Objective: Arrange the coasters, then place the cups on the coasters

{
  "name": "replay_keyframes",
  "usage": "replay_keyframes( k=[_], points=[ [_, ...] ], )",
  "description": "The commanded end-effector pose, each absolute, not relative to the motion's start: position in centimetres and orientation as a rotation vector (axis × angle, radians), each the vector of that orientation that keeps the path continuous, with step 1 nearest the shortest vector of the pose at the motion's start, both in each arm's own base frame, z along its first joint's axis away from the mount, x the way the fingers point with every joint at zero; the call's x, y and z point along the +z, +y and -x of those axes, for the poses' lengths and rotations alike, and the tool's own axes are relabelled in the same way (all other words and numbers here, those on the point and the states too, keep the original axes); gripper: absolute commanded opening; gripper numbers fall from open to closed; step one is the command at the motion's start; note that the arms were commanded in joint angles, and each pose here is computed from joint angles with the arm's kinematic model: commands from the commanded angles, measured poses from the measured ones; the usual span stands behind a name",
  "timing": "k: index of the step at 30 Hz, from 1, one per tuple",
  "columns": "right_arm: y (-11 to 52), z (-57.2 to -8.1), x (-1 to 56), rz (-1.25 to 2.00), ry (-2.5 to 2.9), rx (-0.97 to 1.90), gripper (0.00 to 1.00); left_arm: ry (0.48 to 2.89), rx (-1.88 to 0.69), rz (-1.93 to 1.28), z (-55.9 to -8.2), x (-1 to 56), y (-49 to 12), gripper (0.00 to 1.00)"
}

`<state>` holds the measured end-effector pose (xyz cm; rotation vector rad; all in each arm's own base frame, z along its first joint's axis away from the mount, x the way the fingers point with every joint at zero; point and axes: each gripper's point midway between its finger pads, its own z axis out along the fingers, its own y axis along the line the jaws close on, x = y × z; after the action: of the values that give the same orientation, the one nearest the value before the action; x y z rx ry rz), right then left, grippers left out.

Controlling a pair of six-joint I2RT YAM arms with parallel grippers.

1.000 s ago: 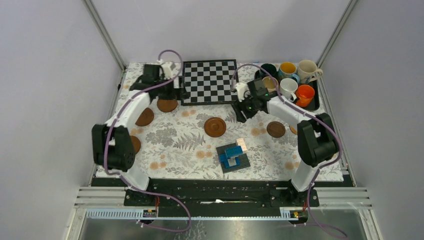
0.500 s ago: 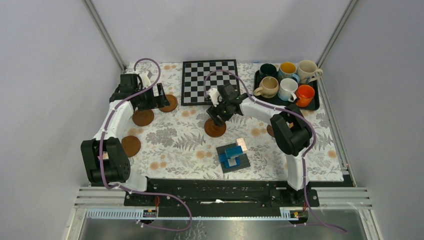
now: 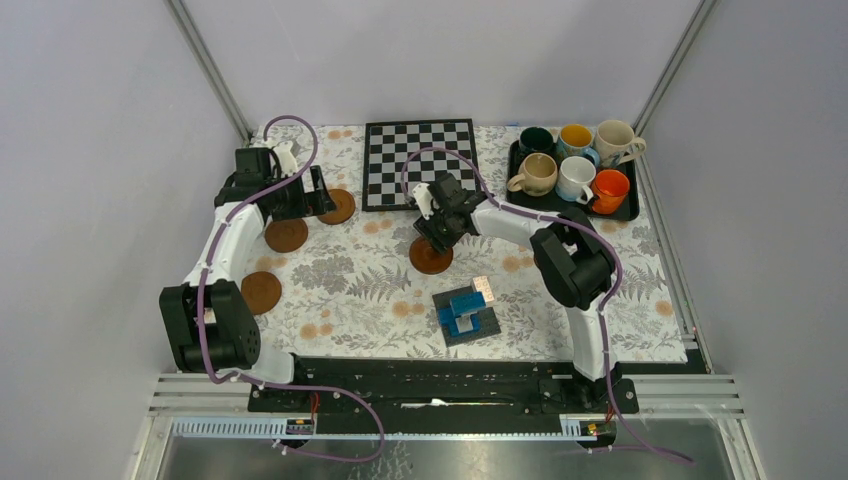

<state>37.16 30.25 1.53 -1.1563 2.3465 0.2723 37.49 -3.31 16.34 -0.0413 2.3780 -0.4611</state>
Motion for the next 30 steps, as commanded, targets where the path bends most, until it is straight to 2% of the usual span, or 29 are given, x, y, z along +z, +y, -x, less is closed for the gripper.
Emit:
replay_keyframes(
  k=[1,8,19,30],
  points=[
    [26.8,-36.5,1.2,1.150,2.417,0.179,0.53,2.337,-0.454,0.019,-38.3,17.3,-2.9,0.99],
    [20.8,-36.6,0.9,1.071,2.503,0.119,0.45,2.348,-0.476,0.015,-38.8,16.5,-3.1,0.99],
    [13.7,-34.7,0.8,1.009,2.580,0.029,0.44,2.368,-0.510,0.009,-39.3,15.1,-3.5,0.99],
    [12.2,-34.1,0.9,0.981,2.591,-0.017,0.45,2.389,-0.521,0.011,-39.5,13.9,-3.5,0.99]
  ],
)
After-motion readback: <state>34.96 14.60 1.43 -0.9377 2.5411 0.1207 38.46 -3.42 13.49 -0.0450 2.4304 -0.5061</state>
